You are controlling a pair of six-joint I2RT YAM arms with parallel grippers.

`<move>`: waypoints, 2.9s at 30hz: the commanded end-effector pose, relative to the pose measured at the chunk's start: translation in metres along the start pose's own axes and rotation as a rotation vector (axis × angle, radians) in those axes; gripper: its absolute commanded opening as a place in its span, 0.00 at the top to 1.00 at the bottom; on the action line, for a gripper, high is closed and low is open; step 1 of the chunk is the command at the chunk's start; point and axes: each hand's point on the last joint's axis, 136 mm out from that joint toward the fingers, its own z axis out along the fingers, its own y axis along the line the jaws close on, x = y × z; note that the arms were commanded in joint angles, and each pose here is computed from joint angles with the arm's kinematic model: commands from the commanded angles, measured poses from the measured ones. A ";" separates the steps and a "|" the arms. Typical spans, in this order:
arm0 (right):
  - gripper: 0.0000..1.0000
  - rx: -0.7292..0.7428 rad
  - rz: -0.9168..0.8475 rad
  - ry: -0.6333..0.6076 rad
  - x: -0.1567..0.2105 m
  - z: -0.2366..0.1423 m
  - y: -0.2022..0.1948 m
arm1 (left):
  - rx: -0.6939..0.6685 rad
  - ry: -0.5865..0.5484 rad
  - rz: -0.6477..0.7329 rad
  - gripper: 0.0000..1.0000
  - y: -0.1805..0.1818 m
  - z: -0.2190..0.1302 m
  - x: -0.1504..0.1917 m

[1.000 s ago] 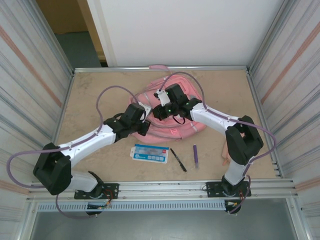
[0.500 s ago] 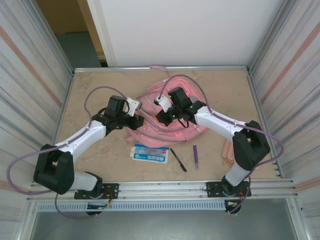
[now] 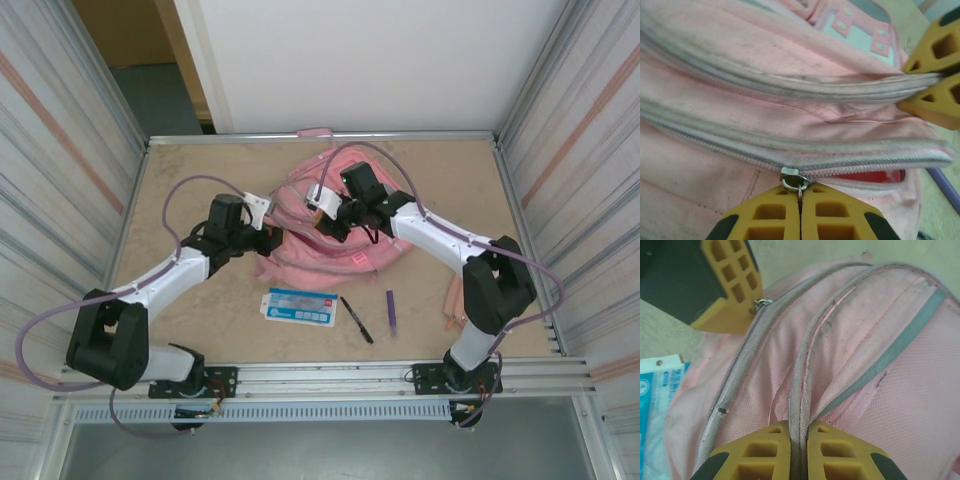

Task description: Pack the student bag

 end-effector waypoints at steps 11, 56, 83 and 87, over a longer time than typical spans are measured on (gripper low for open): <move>0.55 0.043 0.155 -0.193 -0.018 -0.010 -0.031 | 0.070 -0.051 -0.156 1.00 -0.054 -0.012 -0.015; 0.52 0.297 -0.451 -0.206 -0.011 0.022 0.034 | 0.494 0.072 -0.070 1.00 -0.135 -0.003 -0.029; 0.54 0.196 -0.446 -0.311 -0.006 -0.033 0.043 | 0.474 0.087 -0.129 1.00 -0.124 -0.013 -0.037; 0.48 0.234 -0.457 -0.303 -0.006 -0.038 0.039 | 0.478 0.084 -0.137 1.00 -0.125 -0.013 -0.038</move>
